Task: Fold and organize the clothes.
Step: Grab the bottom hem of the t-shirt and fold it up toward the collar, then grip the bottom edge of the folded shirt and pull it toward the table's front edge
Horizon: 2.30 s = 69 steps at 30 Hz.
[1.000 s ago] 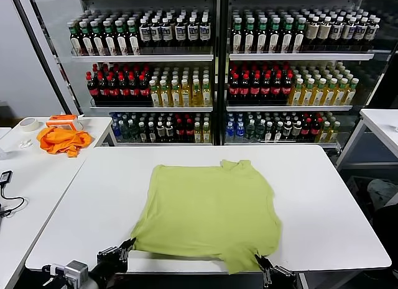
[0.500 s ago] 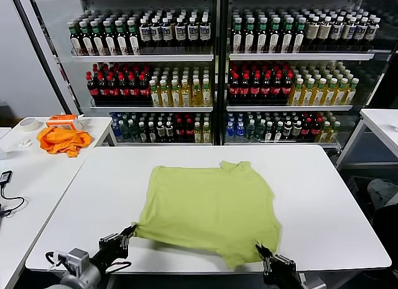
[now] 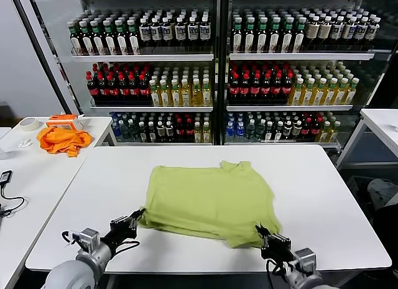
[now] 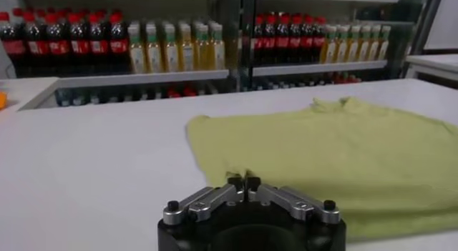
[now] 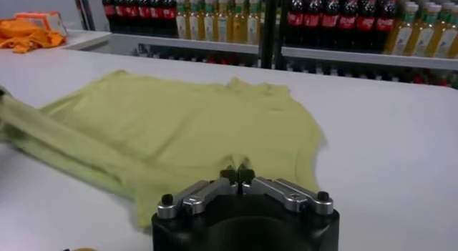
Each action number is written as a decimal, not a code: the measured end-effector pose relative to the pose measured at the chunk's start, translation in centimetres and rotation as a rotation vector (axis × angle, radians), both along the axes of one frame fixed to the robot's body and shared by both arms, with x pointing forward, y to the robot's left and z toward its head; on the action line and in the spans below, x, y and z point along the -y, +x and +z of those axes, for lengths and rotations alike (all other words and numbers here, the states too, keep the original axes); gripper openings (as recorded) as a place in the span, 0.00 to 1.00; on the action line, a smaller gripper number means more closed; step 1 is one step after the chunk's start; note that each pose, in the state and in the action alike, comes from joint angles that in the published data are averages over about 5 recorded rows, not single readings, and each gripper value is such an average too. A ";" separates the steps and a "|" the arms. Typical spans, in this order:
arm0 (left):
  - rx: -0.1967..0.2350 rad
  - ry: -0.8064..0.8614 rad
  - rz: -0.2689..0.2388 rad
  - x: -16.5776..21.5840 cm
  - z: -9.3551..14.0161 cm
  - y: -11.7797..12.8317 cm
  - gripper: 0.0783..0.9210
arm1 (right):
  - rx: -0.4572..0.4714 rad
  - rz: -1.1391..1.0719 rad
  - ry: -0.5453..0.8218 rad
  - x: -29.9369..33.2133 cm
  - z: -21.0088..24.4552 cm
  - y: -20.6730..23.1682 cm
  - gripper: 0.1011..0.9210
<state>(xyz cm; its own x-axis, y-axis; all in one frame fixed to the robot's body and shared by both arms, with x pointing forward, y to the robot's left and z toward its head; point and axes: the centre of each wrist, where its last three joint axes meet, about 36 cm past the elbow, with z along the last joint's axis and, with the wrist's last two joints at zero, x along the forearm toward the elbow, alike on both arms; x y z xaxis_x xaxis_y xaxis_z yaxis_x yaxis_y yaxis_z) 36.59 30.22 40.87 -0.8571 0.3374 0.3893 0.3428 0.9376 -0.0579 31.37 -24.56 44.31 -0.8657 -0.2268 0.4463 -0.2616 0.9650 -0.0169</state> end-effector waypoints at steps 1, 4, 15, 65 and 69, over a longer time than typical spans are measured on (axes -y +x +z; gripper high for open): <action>0.003 -0.004 -0.003 0.1 -0.1 0.3 0.01 | 0.001 -0.002 0.001 0.0 -0.1 0.2 0.01; 0.008 -0.013 -0.010 0.4 -0.5 1.1 0.01 | 0.002 -0.008 0.002 -0.1 -0.3 0.8 0.01; 0.006 -0.022 -0.024 0.9 -1.4 3.3 0.01 | 0.001 -0.032 0.000 0.0 -0.8 2.7 0.01; 0.001 0.046 0.082 -0.8 -1.9 4.9 0.71 | -0.033 -0.136 -0.048 1.6 -0.3 1.6 0.83; -0.022 0.042 0.083 0.0 -1.6 3.8 0.83 | -0.051 -0.147 -0.050 1.6 -0.7 0.8 0.88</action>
<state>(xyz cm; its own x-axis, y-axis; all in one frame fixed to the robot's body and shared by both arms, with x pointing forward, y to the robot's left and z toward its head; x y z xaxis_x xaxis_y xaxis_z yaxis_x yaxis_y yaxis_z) 40.35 30.26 39.23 -0.8724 0.2482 0.4210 0.2625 0.9646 -0.0248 32.17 -26.17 43.61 -0.8637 -0.0760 0.4982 -0.1198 0.9912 -0.0565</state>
